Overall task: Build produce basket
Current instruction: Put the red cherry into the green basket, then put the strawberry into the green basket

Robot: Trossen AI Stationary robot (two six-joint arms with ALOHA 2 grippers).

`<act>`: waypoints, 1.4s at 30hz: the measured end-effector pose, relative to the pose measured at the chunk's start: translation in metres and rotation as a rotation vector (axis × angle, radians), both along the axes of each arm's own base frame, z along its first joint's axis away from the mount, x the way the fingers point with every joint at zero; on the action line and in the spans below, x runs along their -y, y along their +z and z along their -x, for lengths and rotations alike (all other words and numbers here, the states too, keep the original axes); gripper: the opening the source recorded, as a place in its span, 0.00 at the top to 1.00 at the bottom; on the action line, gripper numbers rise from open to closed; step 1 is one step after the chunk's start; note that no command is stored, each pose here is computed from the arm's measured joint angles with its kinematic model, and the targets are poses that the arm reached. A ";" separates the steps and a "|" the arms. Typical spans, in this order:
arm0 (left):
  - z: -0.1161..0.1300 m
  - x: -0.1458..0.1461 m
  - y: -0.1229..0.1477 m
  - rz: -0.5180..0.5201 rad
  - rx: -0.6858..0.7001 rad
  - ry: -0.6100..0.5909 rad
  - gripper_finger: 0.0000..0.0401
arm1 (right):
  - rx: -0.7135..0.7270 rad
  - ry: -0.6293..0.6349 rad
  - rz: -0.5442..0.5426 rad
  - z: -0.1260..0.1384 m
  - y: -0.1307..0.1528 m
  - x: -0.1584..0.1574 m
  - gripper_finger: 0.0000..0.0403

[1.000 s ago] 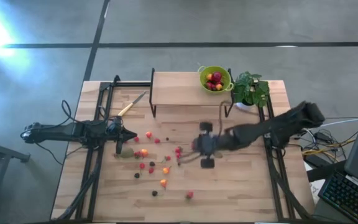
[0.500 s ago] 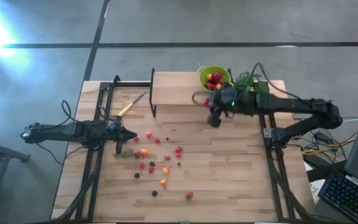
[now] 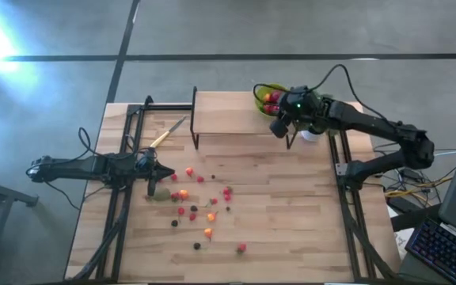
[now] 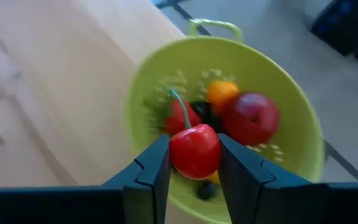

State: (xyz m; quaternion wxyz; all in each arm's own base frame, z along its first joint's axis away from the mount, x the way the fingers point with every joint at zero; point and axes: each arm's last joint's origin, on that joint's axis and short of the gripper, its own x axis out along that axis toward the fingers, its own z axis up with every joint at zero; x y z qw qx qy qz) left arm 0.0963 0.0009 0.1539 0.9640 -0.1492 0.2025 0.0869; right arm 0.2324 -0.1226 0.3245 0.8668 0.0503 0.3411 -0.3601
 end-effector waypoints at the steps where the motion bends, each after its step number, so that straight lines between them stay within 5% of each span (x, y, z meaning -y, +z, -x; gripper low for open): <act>1: 0.000 0.000 0.000 0.000 0.000 0.000 0.95 | -0.003 -0.015 -0.004 0.002 0.000 0.003 0.74; 13: 0.000 0.000 0.000 0.000 0.000 0.000 0.95 | 0.003 -0.130 -0.030 0.015 -0.002 0.022 0.72; 29: 0.000 0.000 0.000 0.000 0.000 0.000 0.95 | 0.014 -0.138 -0.035 0.016 -0.001 0.023 0.51; 42: 0.000 0.000 0.000 0.000 0.000 0.000 0.95 | 0.054 0.177 -0.027 -0.012 0.017 -0.027 0.64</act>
